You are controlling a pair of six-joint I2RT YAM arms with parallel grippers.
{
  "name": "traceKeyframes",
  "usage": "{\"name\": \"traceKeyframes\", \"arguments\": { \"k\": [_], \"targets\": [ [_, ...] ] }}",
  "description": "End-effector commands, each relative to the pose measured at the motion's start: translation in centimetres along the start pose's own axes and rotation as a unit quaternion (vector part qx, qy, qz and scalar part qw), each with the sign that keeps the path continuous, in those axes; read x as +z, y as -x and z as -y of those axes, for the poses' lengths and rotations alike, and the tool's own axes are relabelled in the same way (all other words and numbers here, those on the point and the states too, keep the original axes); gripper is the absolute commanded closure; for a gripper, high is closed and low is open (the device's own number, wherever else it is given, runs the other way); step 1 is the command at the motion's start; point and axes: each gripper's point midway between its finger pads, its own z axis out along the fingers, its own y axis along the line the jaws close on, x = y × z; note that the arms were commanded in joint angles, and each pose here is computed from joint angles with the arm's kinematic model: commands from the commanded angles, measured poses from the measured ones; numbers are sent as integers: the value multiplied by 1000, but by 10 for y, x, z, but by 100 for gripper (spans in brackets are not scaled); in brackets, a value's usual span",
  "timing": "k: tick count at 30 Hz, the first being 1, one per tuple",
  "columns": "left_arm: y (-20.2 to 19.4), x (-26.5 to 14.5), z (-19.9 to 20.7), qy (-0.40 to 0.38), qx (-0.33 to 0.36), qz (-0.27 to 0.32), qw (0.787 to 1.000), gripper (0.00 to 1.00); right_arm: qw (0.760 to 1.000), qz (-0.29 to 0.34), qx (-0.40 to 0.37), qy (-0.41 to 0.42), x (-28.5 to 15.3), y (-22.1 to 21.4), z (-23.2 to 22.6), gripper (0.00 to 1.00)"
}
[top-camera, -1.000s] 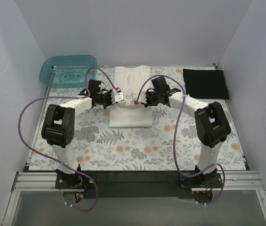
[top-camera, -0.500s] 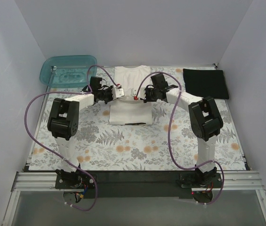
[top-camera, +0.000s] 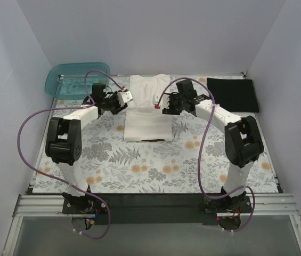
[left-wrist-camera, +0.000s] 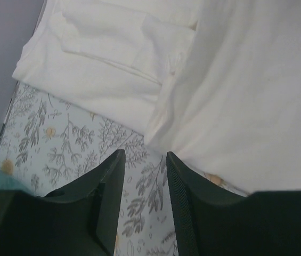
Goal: Fold and stack the t-shirts
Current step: Fold the tshirt
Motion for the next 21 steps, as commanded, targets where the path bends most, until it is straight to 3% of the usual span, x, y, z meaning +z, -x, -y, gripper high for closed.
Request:
{"name": "traceKeyframes", "arguments": {
  "k": [1,5,7,11,15,21],
  "targets": [
    [39,-52,0,9,-31,27,999,64,999,38,35,-5,-50,32,0,45],
    [42,-70,64,-73,-103,41,991,66,994,51,86,54,-56,44,-44,56],
    [52,-78,88,-96,-99,53,989,66,991,54,99,79,-61,48,-62,57],
    [32,-79,153,-143,-60,28,987,66,984,41,98,146,-55,46,-126,59],
    [27,-72,174,-159,-41,20,986,66,980,21,94,175,-41,38,-155,59],
    [22,-60,174,-157,-35,13,987,65,980,5,91,175,-25,23,-165,60]
  ]
}}
